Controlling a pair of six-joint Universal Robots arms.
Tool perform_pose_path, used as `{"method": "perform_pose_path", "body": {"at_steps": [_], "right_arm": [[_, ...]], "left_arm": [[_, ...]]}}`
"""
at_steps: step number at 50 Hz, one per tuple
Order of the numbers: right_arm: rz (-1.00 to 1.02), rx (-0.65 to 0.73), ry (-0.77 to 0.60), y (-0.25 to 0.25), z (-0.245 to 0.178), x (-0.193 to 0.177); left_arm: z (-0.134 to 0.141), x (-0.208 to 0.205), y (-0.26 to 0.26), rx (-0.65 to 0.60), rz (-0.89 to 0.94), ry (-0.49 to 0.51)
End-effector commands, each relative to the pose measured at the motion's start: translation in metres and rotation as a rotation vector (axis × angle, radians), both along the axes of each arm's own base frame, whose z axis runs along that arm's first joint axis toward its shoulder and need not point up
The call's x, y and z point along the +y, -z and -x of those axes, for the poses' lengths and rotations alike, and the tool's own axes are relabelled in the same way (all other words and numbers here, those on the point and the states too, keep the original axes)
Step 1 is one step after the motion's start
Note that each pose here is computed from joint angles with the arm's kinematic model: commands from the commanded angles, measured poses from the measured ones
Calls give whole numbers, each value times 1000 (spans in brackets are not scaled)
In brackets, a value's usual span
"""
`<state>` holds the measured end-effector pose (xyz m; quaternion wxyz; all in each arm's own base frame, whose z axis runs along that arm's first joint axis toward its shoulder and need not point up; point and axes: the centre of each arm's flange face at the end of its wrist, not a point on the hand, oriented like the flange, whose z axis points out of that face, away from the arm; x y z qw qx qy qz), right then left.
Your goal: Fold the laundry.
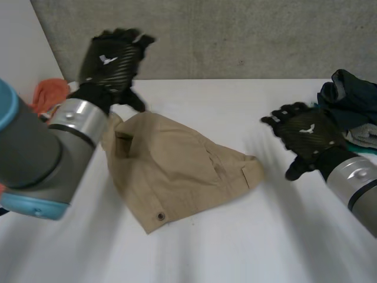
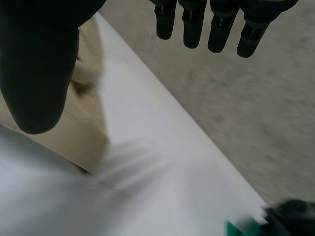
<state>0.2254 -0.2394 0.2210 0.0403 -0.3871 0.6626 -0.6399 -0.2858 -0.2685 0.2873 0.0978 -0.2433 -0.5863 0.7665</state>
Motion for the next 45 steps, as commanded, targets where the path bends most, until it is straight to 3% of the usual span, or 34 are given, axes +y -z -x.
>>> {"method": "perform_pose_path", "body": {"at_steps": [1, 5, 9, 13, 19, 27, 31, 40, 45], "right_arm": [[-78, 20, -133, 24, -41, 22], [-108, 52, -158, 42, -63, 33], [-101, 68, -125, 55, -70, 28], [-72, 65, -96, 68, -75, 18], [-24, 44, -68, 70, -78, 9], [24, 28, -22, 54, -73, 2], [152, -26, -18, 4, -68, 3], [251, -36, 108, -74, -28, -41], [326, -75, 107, -109, -30, -51]], "left_arm": [[-34, -58, 64, -240, -69, -48], [-51, -89, 108, -502, -50, -64], [-63, -107, 138, -678, -49, -79], [-62, -114, 154, -719, -60, -67], [-56, -119, 154, -672, -62, -59], [-28, -100, 155, -656, -61, -6], [-29, -80, 98, -588, 10, -38], [-28, 18, -33, -183, 132, 30], [-36, 45, -55, -95, 157, 44]]}}
